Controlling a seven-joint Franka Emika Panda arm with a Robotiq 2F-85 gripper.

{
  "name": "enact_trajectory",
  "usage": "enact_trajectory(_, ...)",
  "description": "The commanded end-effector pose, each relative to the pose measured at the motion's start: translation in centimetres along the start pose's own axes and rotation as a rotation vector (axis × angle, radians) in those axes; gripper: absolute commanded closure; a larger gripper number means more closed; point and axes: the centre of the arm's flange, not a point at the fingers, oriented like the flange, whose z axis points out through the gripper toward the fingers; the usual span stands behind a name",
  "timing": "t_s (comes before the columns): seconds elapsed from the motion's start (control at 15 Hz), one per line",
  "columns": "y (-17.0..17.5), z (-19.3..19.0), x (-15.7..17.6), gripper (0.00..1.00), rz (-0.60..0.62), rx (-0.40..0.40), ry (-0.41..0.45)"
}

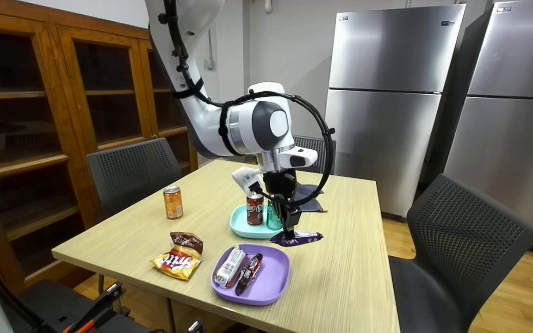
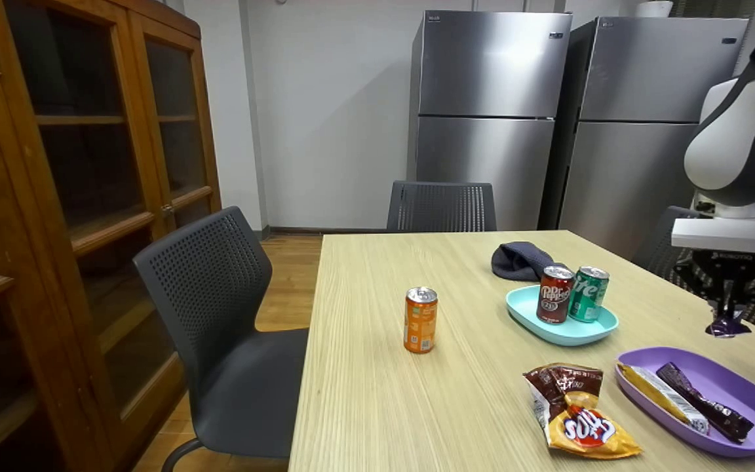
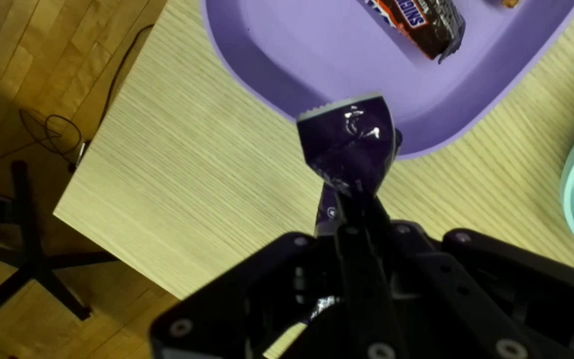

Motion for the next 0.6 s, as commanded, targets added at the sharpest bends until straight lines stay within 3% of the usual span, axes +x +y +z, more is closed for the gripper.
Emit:
enact_trajectory(0.0,0.1,-1.1,-1.3,0.99,-0.126,0.03,-0.014)
enact_trajectory(0.53,-0.4,0.0,-3.8,0.99,-0.368,0.03,-0.047)
